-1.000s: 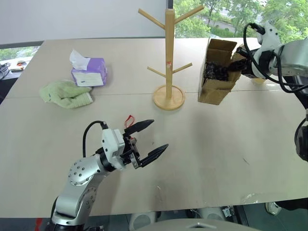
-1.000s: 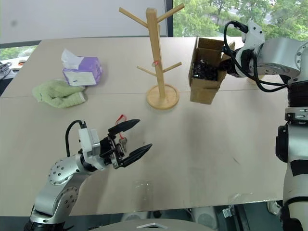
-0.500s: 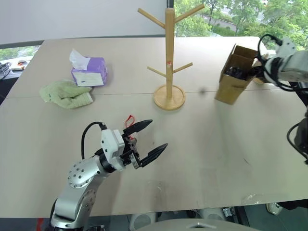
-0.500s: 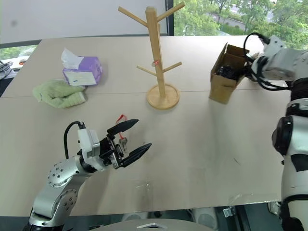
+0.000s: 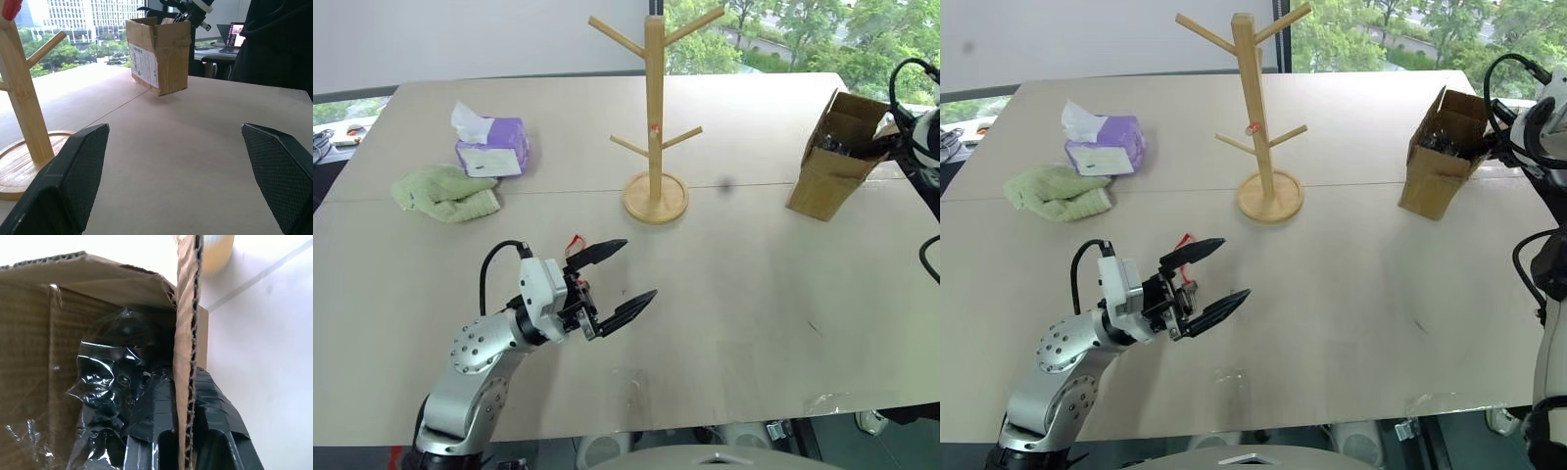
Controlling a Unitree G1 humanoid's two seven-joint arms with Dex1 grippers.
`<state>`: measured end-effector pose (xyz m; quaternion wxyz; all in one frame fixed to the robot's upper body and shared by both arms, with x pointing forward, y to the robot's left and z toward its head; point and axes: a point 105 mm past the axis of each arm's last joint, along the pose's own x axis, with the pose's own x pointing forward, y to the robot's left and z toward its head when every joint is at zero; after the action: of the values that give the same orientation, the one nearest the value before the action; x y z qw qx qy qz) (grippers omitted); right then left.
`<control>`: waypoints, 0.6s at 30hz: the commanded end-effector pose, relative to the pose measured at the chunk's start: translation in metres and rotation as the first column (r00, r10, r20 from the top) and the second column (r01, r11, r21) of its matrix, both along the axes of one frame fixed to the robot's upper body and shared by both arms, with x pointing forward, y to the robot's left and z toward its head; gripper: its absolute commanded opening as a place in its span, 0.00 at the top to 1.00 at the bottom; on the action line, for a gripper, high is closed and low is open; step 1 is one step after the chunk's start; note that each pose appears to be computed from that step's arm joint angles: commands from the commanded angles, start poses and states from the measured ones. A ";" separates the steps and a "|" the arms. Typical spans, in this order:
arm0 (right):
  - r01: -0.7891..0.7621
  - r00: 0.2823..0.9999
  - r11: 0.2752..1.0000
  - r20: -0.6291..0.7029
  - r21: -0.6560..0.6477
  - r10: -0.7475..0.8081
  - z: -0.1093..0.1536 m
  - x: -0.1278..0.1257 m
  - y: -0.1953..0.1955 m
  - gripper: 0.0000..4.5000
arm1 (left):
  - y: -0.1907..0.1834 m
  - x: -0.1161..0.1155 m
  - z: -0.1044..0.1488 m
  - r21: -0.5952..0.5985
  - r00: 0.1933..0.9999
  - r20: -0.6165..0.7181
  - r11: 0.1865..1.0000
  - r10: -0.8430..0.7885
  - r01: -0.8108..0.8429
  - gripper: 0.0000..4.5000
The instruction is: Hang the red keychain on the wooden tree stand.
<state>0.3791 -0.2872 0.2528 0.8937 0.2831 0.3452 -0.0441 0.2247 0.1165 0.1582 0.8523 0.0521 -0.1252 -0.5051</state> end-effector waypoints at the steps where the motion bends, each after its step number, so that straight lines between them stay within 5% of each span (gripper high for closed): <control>1: -0.004 0.997 1.000 0.076 0.004 0.003 0.028 -0.012 -0.009 0.98 | 0.000 -0.001 0.006 -0.005 1.000 0.020 1.000 -0.015 0.015 0.00; 18: 0.276 0.961 0.961 0.044 -0.034 -0.274 -0.012 -0.025 -0.083 0.98 | -0.003 0.001 0.005 -0.002 0.999 0.021 0.999 -0.037 0.037 0.00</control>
<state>0.3540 -0.3604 0.2262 0.8804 0.3031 0.3241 -0.1672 0.2279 0.1150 0.1590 0.8461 0.0519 -0.1251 -0.5155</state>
